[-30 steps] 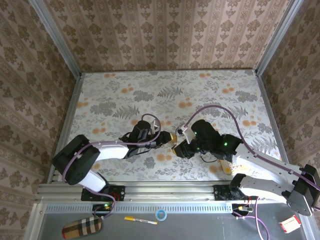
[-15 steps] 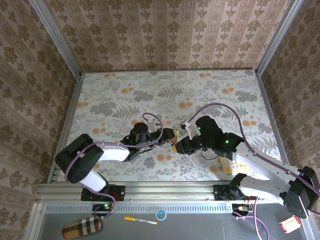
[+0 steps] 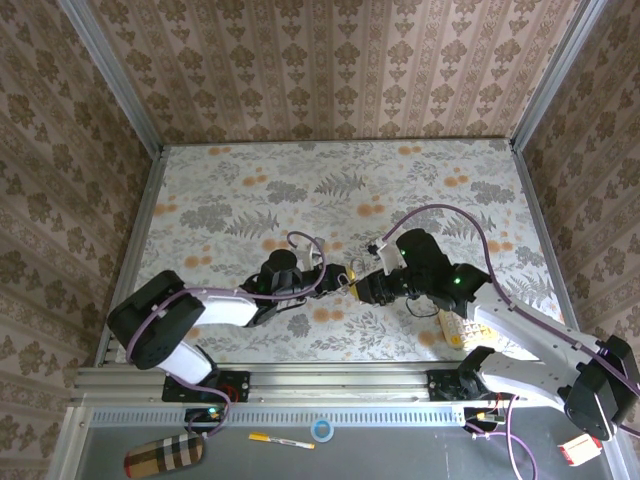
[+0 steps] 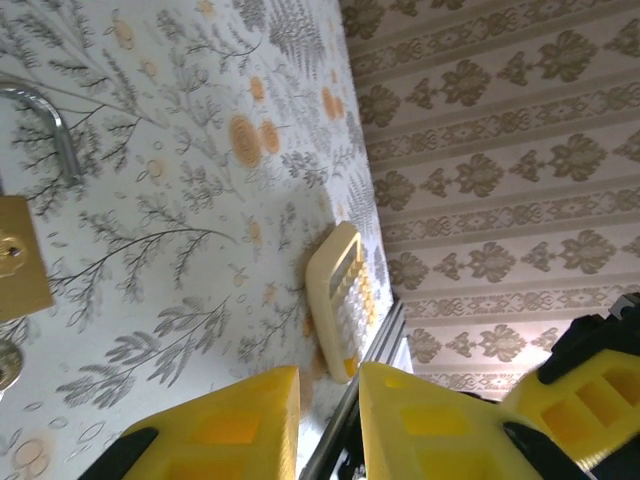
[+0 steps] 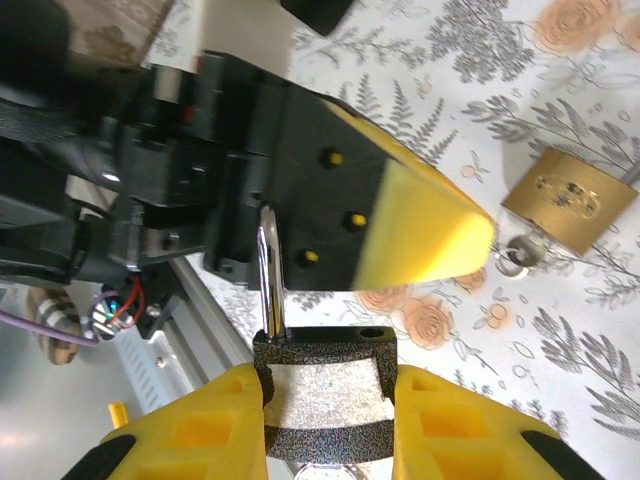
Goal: Unlock with the key
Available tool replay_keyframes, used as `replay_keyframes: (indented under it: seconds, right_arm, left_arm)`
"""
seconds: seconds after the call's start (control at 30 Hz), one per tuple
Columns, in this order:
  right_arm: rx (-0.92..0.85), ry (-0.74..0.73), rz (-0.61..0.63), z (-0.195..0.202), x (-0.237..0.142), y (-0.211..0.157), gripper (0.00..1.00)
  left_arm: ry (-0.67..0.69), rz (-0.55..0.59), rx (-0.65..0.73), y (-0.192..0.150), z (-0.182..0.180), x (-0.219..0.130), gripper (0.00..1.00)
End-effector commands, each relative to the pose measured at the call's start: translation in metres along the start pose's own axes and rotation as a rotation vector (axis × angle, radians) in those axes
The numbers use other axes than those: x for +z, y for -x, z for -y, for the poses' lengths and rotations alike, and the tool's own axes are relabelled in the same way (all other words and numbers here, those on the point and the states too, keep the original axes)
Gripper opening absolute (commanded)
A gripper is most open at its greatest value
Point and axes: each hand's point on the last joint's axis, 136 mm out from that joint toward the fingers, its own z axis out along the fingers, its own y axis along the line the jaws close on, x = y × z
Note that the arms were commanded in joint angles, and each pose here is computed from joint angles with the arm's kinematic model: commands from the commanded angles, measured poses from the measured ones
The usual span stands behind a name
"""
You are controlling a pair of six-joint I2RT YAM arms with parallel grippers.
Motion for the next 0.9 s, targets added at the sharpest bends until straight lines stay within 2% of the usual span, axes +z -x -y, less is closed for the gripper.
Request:
replay_keyframes:
  seconds: [0.0,0.2,0.3,0.37,0.43,0.57,0.87]
  right_arm:
    - [-0.013,-0.085,-0.008,0.012,-0.004,0.002,0.00]
    - [0.002,-0.102,0.000,0.016,0.000,0.007,0.00]
    - [0.003,-0.093,0.017,0.015,0.000,0.010,0.00]
    - [-0.001,-0.100,0.017,0.015,-0.002,0.009,0.00]
    - [-0.005,-0.104,0.010,0.016,-0.003,0.008,0.00]
    - [-0.006,-0.116,-0.001,0.019,-0.002,0.003,0.00]
    - [-0.018,-0.116,-0.003,0.017,0.002,0.003,0.00]
  left_arm:
    - [0.047,-0.011,0.068,0.002,0.009,-0.003,0.23]
    - [0.057,-0.027,0.084,-0.003,0.013,-0.001,0.24]
    - [0.100,-0.024,0.060,-0.004,0.000,-0.004,0.26]
    - [0.143,0.001,0.005,-0.003,-0.018,-0.015,0.32]
    - [0.160,0.044,-0.041,0.002,-0.030,-0.027,0.44]
    - [0.169,0.078,-0.043,0.008,-0.023,-0.039,0.57]
    - [0.128,0.095,-0.052,0.017,0.012,-0.046,0.65]
